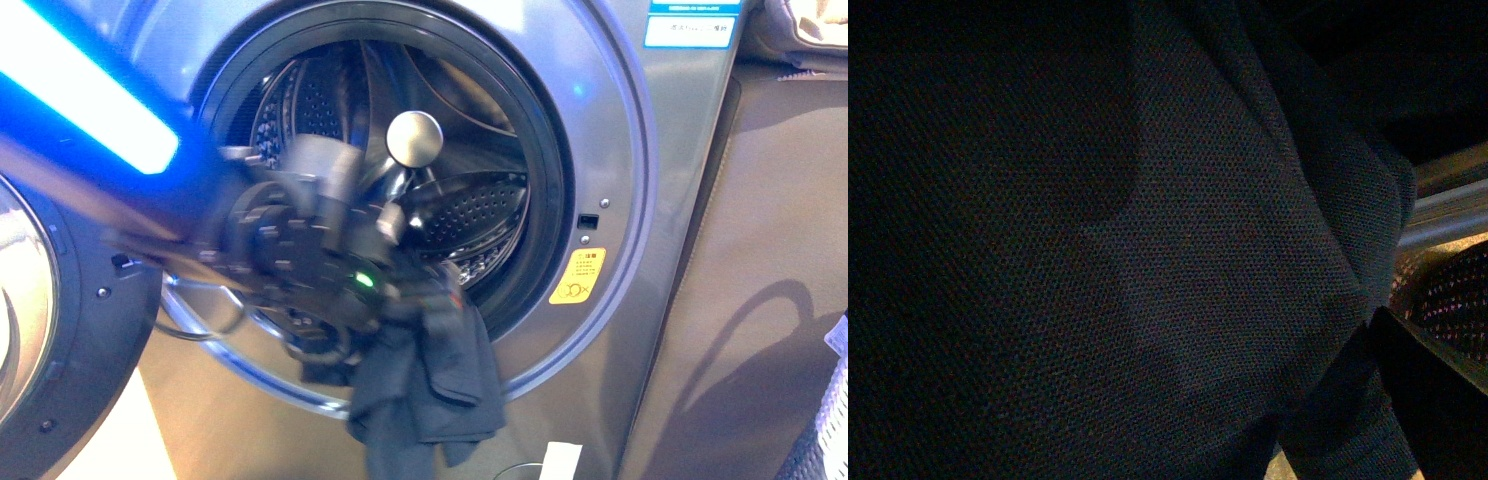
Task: Collect clothes from washing machine
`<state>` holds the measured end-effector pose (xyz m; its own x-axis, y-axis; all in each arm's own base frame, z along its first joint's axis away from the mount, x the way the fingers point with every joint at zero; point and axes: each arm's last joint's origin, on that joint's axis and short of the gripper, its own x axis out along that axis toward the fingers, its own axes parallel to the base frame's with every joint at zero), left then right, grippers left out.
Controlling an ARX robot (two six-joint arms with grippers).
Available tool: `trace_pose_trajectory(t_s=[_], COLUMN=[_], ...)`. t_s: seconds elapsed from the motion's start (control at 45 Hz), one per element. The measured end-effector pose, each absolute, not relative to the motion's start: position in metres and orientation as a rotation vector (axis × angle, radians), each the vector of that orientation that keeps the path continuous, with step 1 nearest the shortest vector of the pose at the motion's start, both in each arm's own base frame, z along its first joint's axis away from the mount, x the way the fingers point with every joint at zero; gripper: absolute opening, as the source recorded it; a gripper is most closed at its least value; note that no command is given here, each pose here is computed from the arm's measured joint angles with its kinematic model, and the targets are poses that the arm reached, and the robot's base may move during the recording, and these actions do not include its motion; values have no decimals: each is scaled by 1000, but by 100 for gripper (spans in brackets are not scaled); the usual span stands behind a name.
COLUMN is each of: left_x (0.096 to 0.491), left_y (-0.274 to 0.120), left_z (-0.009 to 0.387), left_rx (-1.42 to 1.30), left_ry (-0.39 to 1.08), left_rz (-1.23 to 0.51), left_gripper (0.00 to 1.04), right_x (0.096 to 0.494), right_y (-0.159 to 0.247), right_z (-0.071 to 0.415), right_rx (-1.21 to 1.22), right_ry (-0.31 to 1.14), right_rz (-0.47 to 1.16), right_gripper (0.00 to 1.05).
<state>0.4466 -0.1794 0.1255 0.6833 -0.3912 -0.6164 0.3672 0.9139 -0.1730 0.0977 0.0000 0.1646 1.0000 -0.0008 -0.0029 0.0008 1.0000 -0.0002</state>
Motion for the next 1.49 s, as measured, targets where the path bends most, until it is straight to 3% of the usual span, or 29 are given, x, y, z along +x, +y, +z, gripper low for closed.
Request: trace_pose_trajectory(t_s=[0.512, 0.601, 1.112, 1.246, 1.49], left_x=[456, 456, 450, 436, 403], left_y=[-201, -201, -159, -133, -116], left_z=[104, 103, 116, 120, 145], left_rx=[263, 285, 228, 204, 175], left_ry=[562, 544, 446, 428, 368], left_rz=[-150, -143, -92, -88, -180], left_gripper=[98, 81, 22, 16, 15], right_x=[98, 98, 98, 98, 98], right_y=[0, 0, 0, 0, 0], right_z=[165, 165, 165, 165, 165], right_rx=[0, 0, 0, 0, 0], right_ry=[3, 3, 3, 3, 3], right_rz=[-1, -1, -1, -1, -1], right_gripper=[97, 97, 97, 97, 97])
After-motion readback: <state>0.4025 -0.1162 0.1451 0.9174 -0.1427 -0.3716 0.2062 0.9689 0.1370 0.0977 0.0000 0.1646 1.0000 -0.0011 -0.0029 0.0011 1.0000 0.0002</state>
